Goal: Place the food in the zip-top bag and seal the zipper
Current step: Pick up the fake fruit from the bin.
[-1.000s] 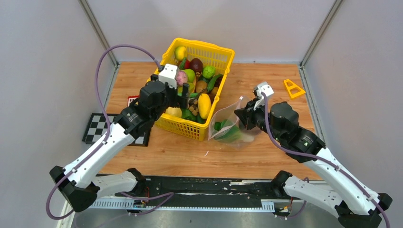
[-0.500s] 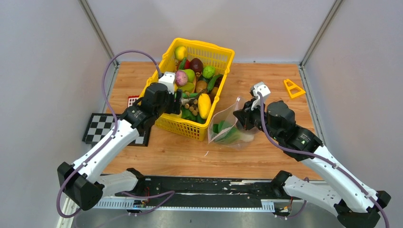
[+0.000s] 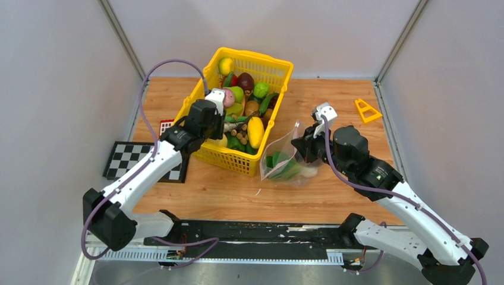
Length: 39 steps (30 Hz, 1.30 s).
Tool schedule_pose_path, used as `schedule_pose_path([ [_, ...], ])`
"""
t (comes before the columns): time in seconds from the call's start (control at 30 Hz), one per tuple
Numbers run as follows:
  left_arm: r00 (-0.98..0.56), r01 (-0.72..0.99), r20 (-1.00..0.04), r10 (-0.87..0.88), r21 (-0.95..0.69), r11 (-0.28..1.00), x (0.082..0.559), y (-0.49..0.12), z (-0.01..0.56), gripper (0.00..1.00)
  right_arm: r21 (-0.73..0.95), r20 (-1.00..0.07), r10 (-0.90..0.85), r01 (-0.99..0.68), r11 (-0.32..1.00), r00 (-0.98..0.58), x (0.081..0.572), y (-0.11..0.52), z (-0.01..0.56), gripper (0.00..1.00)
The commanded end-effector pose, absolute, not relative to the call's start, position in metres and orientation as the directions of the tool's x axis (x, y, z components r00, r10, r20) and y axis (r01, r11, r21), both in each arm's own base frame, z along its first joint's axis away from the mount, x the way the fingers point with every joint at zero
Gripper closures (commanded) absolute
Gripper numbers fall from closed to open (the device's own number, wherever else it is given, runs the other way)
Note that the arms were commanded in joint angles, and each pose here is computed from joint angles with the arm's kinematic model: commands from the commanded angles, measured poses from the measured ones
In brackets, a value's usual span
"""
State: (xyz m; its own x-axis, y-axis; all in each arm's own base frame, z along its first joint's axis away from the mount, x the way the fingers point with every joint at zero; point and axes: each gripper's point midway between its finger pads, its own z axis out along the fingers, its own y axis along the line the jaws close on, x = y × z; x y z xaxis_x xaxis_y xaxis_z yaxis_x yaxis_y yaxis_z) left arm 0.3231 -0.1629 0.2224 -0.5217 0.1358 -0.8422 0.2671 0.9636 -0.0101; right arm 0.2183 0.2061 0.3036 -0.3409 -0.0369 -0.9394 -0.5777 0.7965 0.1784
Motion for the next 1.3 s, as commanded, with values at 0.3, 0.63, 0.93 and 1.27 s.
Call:
schedule_pose_path([
  [0.3, -0.469, 0.283, -0.878, 0.095, -0.048, 0.958, 0.328, -0.168, 0.245, 1.00, 0.184, -0.951, -0.009, -0.592, 0.785, -0.309, 0.221, 0.210, 0.325, 1.00],
  [0.63, -0.370, 0.315, -0.929, 0.007, -0.118, 0.942, 0.317, -0.169, 0.284, 1.00, 0.186, -0.950, -0.009, -0.588, 0.787, -0.312, 0.221, 0.210, 0.324, 1.00],
  [0.93, -0.242, 0.415, -0.951, -0.191, -0.280, 0.866, 0.294, -0.182, 0.346, 1.00, 0.197, -0.950, 0.008, -0.583, 0.788, -0.311, 0.221, 0.210, 0.328, 1.00],
  [1.27, -0.245, 0.640, -0.878, -0.411, -0.465, 0.612, 0.259, -0.223, 0.400, 1.00, 0.262, -0.945, 0.091, -0.565, 0.782, -0.313, 0.222, 0.211, 0.338, 1.00],
])
